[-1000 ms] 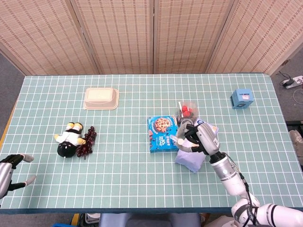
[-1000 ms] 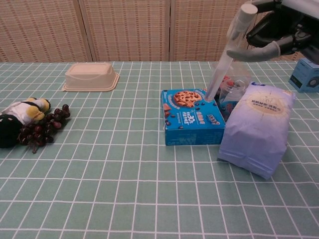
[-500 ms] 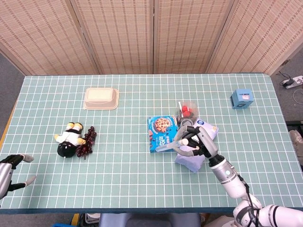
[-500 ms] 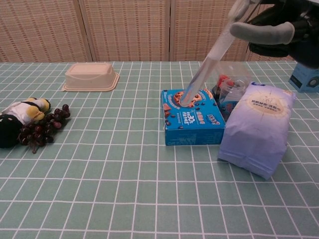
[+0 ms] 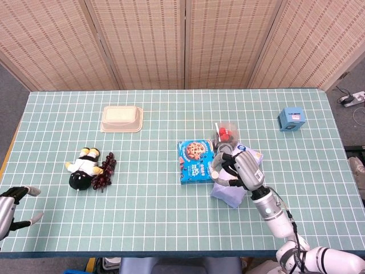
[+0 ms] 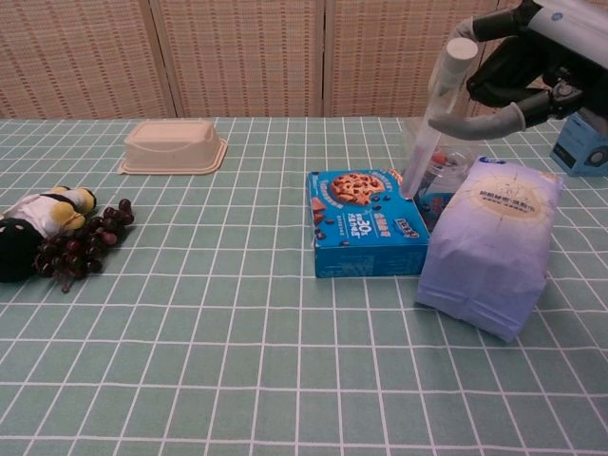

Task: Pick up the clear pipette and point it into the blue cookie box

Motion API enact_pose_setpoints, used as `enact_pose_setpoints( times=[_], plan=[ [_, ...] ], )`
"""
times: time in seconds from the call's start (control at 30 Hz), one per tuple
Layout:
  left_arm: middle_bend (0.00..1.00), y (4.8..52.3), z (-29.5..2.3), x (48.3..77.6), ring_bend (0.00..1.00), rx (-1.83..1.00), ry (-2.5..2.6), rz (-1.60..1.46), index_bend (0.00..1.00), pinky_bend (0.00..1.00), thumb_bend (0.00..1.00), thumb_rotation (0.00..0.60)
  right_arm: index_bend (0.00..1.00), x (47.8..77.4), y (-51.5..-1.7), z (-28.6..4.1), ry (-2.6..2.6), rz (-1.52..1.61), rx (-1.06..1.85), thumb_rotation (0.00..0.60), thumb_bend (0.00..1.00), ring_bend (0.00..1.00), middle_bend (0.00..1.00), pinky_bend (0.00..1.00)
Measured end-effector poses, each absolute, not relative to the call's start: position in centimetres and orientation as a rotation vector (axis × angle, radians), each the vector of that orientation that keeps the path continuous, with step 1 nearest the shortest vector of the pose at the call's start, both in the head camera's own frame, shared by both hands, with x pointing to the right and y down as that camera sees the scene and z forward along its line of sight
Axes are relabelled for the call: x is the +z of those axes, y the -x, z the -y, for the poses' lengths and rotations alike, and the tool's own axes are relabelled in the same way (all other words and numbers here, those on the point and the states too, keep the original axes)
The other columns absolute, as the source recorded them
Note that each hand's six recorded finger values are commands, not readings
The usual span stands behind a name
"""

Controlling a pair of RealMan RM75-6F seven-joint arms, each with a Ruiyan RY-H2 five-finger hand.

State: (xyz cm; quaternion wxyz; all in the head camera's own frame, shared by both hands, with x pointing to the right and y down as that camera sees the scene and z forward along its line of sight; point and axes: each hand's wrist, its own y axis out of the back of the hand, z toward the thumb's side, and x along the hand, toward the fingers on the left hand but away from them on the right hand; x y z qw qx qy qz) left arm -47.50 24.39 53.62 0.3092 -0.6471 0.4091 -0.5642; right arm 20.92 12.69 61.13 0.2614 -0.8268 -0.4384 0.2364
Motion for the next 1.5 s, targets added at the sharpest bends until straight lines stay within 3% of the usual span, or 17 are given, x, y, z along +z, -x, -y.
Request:
enact_pose_setpoints(
  times=[0.5,1.03,1.5],
  plan=[
    [0.43,47.5,-24.4,53.6,0.35,-1.494,1.708,-1.077,0.48,0.49,0.15,0.600,0.67,60.5,-20.9,-12.8,2.629,1.432,0.399,0.600,0.50,1.00,1.00,1.00],
    [0.43,47.5,-24.4,53.6,0.35,-1.501,1.710,-1.077,0.48,0.49,0.15,0.600,0.67,61.6,-21.3,-12.9,2.207,1.175,0.744,0.600,0.50,1.00,1.00,1.00],
    [0.43,47.5,-24.4,53.7,0.35,-1.501,1.713,-1.074,0.48,0.49,0.15,0.600,0.67,59.3,-21.7,-12.3,2.595,1.500,0.423,0.600,0.50,1.00,1.00,1.00]
  ],
)
